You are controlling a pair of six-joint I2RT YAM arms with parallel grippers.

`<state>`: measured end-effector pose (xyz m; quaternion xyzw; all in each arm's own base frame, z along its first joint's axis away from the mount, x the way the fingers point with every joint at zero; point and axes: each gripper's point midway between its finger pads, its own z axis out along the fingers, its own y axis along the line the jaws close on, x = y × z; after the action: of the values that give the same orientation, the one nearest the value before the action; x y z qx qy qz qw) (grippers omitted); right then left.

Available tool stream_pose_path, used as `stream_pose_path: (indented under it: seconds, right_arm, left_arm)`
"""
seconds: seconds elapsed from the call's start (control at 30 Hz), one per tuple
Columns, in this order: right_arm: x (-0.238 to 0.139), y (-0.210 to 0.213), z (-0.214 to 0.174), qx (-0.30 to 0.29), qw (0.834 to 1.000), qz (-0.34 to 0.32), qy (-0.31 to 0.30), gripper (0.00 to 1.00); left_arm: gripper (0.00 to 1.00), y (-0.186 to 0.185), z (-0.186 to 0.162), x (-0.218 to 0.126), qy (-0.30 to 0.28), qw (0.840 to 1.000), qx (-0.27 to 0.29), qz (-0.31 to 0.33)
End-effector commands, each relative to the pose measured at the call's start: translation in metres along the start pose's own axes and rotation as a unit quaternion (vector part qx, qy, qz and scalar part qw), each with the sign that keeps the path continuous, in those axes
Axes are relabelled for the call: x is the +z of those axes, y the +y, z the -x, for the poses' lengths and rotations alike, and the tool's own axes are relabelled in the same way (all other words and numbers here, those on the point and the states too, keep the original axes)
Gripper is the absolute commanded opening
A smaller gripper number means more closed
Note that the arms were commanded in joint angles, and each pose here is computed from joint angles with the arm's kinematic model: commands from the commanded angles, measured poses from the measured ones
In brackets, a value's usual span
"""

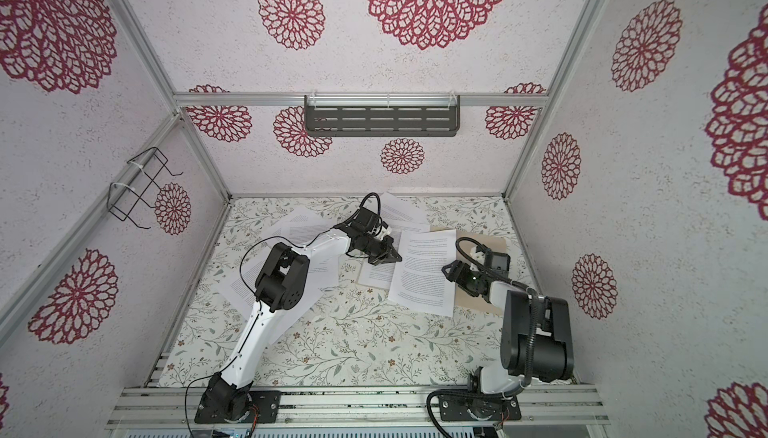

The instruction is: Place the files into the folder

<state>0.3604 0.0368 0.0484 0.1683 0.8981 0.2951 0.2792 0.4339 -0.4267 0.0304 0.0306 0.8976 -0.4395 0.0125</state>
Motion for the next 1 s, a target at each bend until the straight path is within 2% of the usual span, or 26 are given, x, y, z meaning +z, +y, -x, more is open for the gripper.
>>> stream_pose_path:
  seconds: [0.0, 0.13, 0.5, 0.8, 0.87, 0.97]
  right_arm:
    - [0.002, 0.009, 0.009, -0.032, 0.999, 0.012, -0.007, 0.71]
    - [0.008, 0.009, 0.007, -0.033, 0.999, 0.017, -0.001, 0.66]
    - [0.011, 0.014, 0.006, -0.038, 0.999, 0.033, 0.001, 0.43]
    - [-0.006, 0.032, 0.012, -0.046, 0.997, 0.053, -0.013, 0.13]
    - [-0.016, 0.039, 0.015, -0.05, 0.997, 0.054, -0.021, 0.02]
    - [-0.031, 0.051, 0.019, -0.053, 0.997, 0.059, -0.025, 0.0]
  left_arm:
    - [0.0, 0.002, 0.004, 0.0, -0.001, 1.0, 0.007, -0.008]
    - [0.0, 0.002, 0.004, 0.001, -0.001, 1.0, 0.005, -0.01]
    - [0.0, 0.006, 0.008, 0.003, -0.002, 1.0, -0.002, -0.015]
    - [0.0, -0.003, 0.016, -0.005, -0.01, 0.999, -0.002, -0.033]
    - [0.02, -0.011, 0.021, -0.011, -0.017, 0.999, 0.001, -0.046]
    - [0.08, -0.028, 0.028, -0.025, -0.03, 0.997, 0.007, -0.069]
